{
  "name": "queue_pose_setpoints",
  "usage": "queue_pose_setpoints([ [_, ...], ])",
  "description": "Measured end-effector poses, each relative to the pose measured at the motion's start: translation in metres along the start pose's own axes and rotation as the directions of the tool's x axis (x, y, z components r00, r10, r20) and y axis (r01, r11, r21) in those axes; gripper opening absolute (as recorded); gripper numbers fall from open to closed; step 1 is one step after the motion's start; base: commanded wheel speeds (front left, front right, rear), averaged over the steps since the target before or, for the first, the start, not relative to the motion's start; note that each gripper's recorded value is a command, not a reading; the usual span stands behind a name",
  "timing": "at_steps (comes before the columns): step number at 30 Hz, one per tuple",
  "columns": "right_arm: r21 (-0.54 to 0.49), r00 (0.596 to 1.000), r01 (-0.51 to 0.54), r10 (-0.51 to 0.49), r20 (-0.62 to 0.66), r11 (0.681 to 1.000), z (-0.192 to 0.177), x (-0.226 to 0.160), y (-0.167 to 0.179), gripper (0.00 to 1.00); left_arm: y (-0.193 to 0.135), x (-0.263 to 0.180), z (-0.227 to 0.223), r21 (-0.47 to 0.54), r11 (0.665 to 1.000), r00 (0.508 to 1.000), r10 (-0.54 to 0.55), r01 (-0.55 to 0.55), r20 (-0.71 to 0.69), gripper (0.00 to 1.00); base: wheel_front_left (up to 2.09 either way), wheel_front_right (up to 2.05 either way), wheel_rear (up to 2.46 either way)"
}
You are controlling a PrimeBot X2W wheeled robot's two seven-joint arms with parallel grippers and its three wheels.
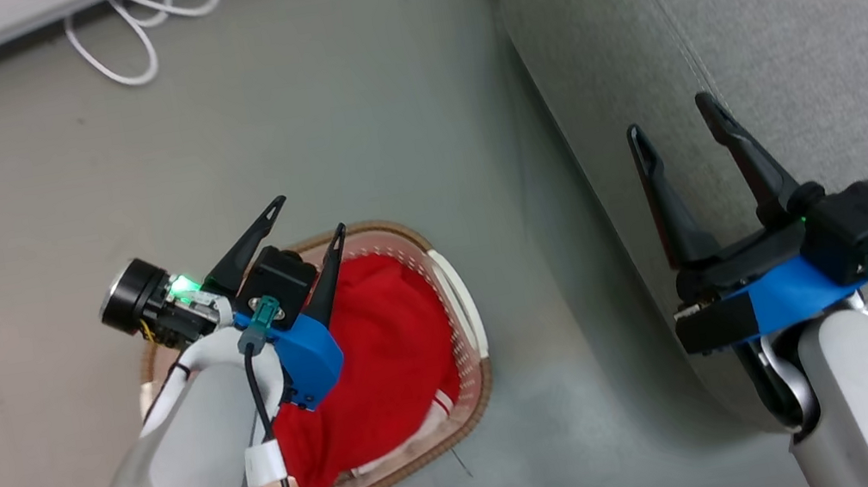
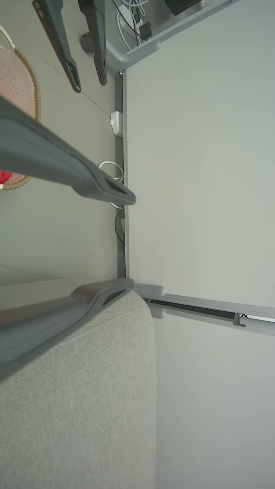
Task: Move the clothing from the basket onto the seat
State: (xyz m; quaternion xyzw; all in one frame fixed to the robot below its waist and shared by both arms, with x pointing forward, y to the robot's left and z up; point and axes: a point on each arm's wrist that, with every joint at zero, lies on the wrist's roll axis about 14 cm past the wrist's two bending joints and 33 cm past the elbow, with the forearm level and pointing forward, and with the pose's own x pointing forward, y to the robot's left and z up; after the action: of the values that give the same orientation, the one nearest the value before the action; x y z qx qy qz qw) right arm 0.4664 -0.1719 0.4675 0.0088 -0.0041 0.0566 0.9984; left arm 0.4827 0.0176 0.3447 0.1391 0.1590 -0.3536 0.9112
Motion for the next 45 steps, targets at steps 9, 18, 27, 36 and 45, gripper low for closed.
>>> queue_pose_setpoints([
  [9, -0.019, 0.998, 0.034, -0.035, -0.050, 0.999, -0.030, 0.019, -0.021, 1.00, -0.042, 0.043, -0.074, 0.081, 0.966, 0.954, -0.224, 0.244, -0.201, 1.00, 0.00, 0.00, 0.00],
  [18, -0.035, 0.990, 0.063, -0.067, -0.121, 0.997, -0.071, 0.029, -0.038, 1.00, -0.061, 0.060, -0.158, 0.077, 0.919, 0.848, -0.322, 0.387, -0.420, 1.00, 0.00, 0.00, 0.00],
  [27, -0.037, 0.978, 0.071, -0.077, -0.192, 0.997, -0.109, 0.031, -0.044, 1.00, -0.059, 0.048, -0.228, -0.016, 0.922, 0.723, -0.313, 0.386, -0.616, 1.00, 0.00, 0.00, 0.00],
  [36, -0.014, 0.979, 0.059, -0.060, -0.197, 0.998, -0.116, 0.036, -0.037, 1.00, -0.042, 0.036, -0.243, -0.110, 0.960, 0.670, -0.258, 0.256, -0.696, 1.00, 0.00, 0.00, 0.00],
  [45, -0.006, 0.979, 0.053, -0.053, -0.197, 0.999, -0.120, 0.039, -0.035, 1.00, -0.041, 0.023, -0.259, -0.321, 0.947, 0.588, -0.265, 0.010, -0.764, 1.00, 0.00, 0.00, 0.00],
])
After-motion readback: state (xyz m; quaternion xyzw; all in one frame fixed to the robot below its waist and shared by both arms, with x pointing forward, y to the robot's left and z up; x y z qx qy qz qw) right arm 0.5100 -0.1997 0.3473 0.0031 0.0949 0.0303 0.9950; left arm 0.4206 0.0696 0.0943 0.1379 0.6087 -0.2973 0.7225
